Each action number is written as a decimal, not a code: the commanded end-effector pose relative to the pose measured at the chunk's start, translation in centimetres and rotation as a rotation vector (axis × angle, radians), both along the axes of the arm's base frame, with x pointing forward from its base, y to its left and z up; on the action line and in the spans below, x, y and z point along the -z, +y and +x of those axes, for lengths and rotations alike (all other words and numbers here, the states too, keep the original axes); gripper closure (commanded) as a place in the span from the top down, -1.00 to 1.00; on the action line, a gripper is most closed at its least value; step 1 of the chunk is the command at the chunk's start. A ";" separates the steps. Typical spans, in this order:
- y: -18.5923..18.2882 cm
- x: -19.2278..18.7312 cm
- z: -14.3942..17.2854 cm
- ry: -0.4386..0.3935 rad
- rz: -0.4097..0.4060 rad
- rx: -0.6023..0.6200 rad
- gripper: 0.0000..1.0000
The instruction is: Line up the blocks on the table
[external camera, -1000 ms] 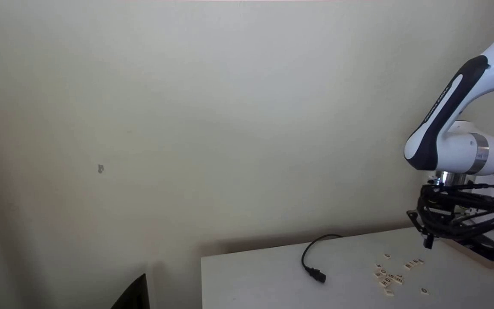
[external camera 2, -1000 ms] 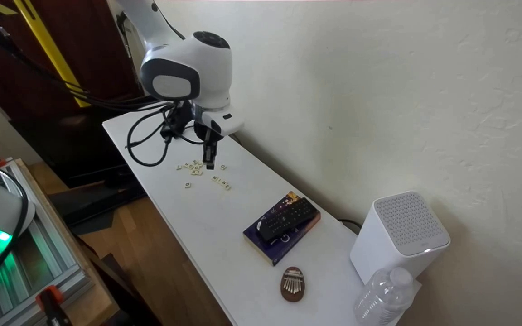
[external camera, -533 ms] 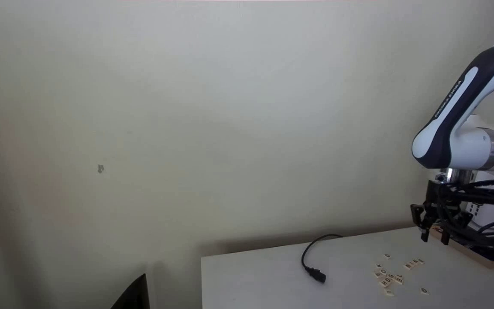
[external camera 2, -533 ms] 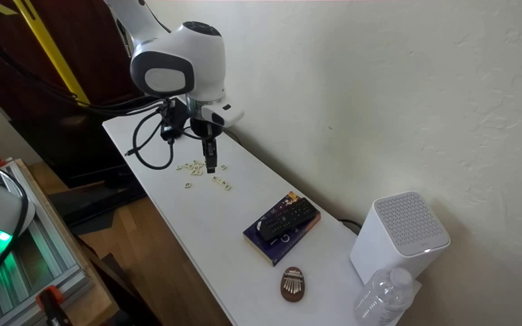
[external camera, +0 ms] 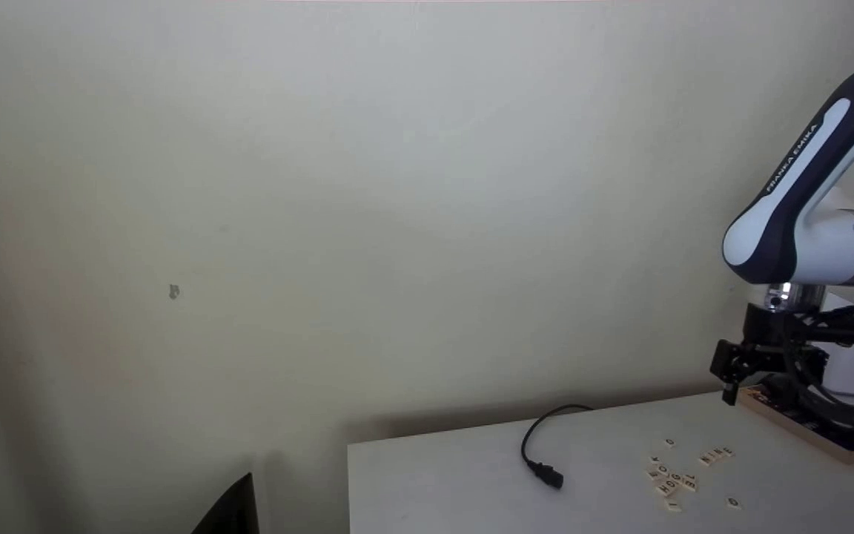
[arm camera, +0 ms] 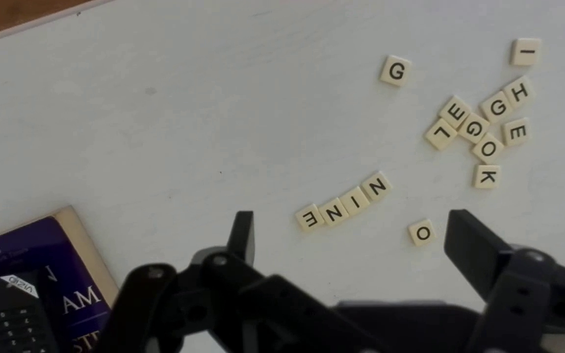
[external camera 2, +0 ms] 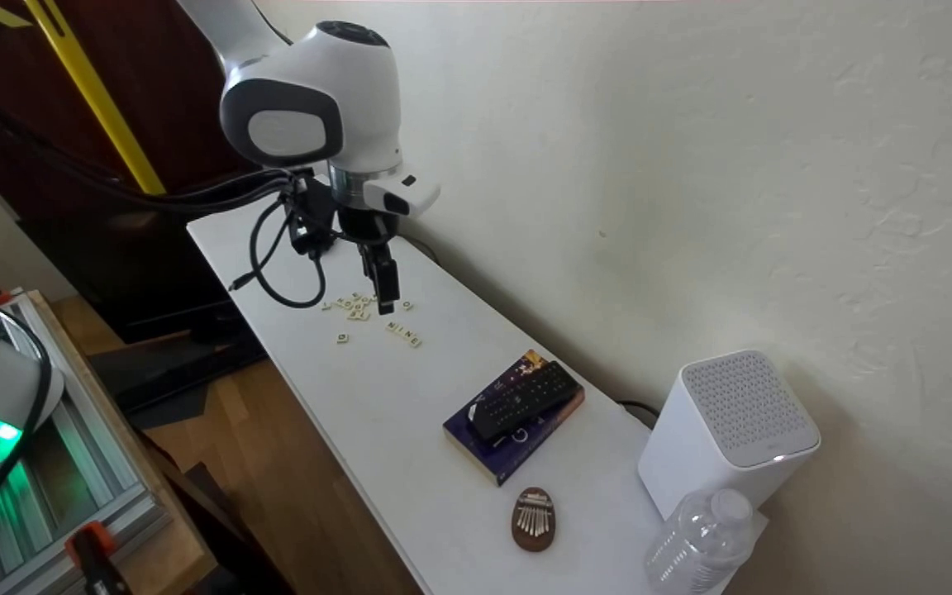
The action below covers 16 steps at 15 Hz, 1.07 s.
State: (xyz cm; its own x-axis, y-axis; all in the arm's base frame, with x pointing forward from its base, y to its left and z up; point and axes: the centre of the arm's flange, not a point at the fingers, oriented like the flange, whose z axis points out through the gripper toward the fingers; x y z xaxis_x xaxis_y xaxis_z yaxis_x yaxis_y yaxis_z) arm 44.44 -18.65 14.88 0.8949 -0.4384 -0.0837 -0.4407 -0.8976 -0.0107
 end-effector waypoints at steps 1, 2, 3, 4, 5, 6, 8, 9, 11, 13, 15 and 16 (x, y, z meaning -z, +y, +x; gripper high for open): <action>0.0 -1.5 -1.4 -0.006 -0.013 -0.067 1.00; 0.0 -1.6 -1.5 -0.007 -0.015 -0.075 1.00; 0.0 -1.8 -1.6 -0.006 -0.017 -0.083 1.00; 0.0 -1.9 -1.7 -0.006 -0.019 -0.092 1.00; 0.0 -2.0 -1.8 -0.007 -0.021 -0.097 1.00; -0.1 -2.2 -1.9 -0.009 -0.023 -0.102 1.00; -0.2 -2.5 -2.0 -0.014 -0.027 -0.109 1.00; -0.3 -2.6 -2.1 -0.017 -0.029 -0.112 1.00; -0.4 -2.9 -2.2 -0.028 -0.037 -0.106 1.00; -0.4 -2.0 -1.0 -0.016 -0.023 -0.085 1.00; -0.4 -2.1 -1.1 -0.019 -0.024 -0.085 1.00; -0.4 -2.2 -1.1 -0.020 -0.024 -0.085 1.00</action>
